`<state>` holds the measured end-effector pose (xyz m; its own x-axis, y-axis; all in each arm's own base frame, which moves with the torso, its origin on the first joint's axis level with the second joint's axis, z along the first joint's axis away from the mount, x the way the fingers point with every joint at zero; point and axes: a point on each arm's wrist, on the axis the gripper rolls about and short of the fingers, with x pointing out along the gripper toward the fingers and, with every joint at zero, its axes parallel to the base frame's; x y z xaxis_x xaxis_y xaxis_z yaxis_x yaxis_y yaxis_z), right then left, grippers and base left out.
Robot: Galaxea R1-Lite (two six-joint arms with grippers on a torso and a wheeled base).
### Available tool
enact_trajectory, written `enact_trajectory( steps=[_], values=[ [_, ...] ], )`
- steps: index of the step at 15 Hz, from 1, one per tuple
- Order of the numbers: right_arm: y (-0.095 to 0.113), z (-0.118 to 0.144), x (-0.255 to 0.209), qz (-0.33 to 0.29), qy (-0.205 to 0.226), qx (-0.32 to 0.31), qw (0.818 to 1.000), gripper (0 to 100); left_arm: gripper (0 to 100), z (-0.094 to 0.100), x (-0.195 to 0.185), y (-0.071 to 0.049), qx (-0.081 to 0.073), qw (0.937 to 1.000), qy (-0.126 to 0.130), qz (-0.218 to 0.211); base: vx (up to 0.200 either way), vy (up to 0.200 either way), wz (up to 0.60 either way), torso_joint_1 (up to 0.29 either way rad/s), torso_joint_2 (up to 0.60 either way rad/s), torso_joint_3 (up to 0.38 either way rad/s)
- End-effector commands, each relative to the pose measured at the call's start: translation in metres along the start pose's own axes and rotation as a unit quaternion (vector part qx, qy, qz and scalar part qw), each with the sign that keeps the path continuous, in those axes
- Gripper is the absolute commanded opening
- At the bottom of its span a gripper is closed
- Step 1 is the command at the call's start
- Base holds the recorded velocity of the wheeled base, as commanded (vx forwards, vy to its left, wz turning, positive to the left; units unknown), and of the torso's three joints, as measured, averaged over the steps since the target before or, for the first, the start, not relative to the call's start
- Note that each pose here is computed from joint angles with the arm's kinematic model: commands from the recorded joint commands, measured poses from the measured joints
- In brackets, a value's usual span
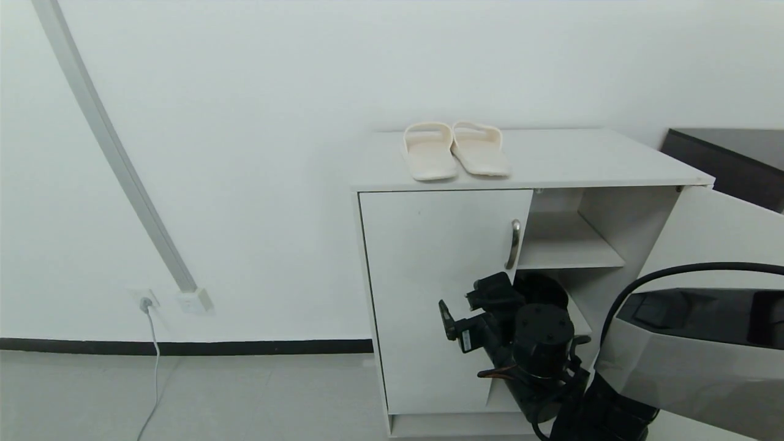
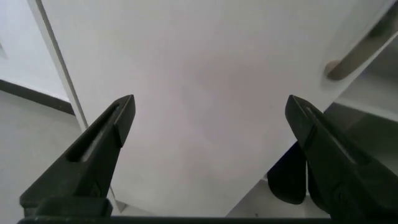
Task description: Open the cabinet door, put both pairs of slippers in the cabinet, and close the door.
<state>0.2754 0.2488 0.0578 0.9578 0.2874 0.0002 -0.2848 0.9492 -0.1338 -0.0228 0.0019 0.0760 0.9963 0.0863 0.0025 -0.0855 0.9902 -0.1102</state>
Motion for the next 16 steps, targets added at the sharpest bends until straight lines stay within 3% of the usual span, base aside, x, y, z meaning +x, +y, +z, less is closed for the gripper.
enact_trajectory(
  steps=[1,16],
  values=[
    [0.0001,-0.0007,0.0001,0.000,0.001,-0.001,1.000,100,0,0.0001,0.0001,0.0000,0.000,1.0000,0.000,0.001,0.000,0.000,0.00,0.159,-0.48,-0.330],
    [0.0002,-0.0018,-0.0001,0.000,0.004,-0.002,1.000,100,0,0.0001,0.0001,0.0000,0.000,1.0000,0.000,0.001,0.000,0.000,0.00,0.216,-0.53,-0.317]
  ],
)
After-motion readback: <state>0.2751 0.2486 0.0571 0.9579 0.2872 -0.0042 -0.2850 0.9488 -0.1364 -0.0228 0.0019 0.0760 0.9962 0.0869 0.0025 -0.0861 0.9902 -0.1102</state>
